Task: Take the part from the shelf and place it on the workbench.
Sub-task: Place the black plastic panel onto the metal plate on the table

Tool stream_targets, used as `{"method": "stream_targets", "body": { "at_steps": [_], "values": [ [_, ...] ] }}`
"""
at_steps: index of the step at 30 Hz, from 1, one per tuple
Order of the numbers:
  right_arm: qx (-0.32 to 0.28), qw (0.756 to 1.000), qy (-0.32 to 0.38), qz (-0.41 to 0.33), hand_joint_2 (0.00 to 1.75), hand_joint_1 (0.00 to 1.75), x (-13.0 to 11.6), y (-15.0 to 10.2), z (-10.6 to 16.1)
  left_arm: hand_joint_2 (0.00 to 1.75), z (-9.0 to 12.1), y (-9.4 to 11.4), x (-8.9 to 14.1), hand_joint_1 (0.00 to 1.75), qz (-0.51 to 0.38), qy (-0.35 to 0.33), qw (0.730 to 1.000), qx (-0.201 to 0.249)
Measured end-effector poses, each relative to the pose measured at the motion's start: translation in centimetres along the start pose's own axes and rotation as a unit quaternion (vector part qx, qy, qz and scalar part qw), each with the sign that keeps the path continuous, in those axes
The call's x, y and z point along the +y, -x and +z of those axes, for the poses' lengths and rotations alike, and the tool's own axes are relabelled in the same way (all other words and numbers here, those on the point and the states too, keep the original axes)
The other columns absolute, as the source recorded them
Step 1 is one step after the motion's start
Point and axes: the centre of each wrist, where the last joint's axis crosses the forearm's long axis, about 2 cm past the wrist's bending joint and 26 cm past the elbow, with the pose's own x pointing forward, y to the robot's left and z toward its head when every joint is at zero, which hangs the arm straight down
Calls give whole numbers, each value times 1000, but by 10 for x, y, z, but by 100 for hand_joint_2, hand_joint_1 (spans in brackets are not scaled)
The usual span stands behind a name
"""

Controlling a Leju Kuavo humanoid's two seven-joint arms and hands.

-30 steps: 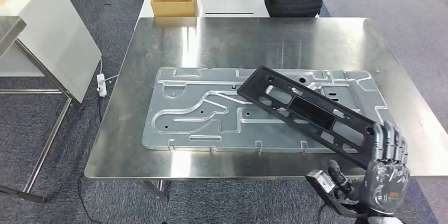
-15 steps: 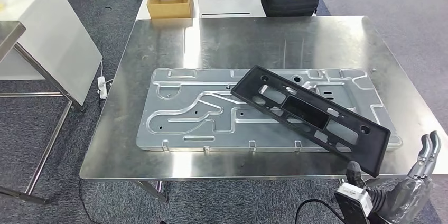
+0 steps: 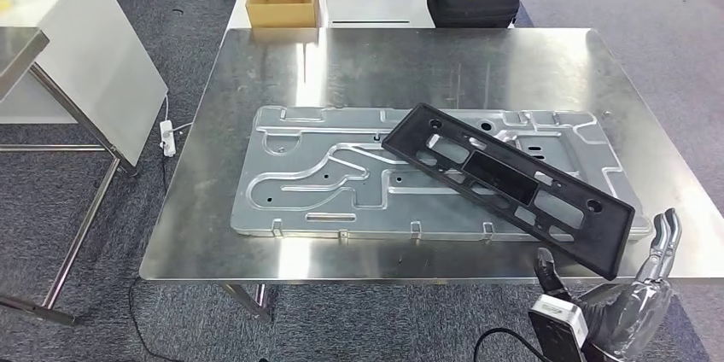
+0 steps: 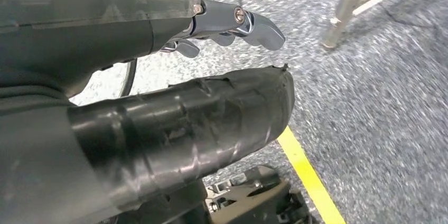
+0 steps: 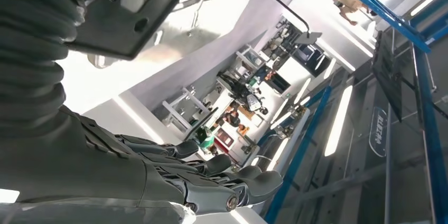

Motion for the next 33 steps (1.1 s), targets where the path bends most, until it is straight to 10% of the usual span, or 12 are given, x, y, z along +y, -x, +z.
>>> {"method": "stream_targets", "body": {
  "at_steps": [33],
  "values": [
    [45, 999, -6, -8, 175, 0, -8, 6, 23, 0, 0, 1, 1, 0, 7, -8, 1000, 7]
  ]
}}
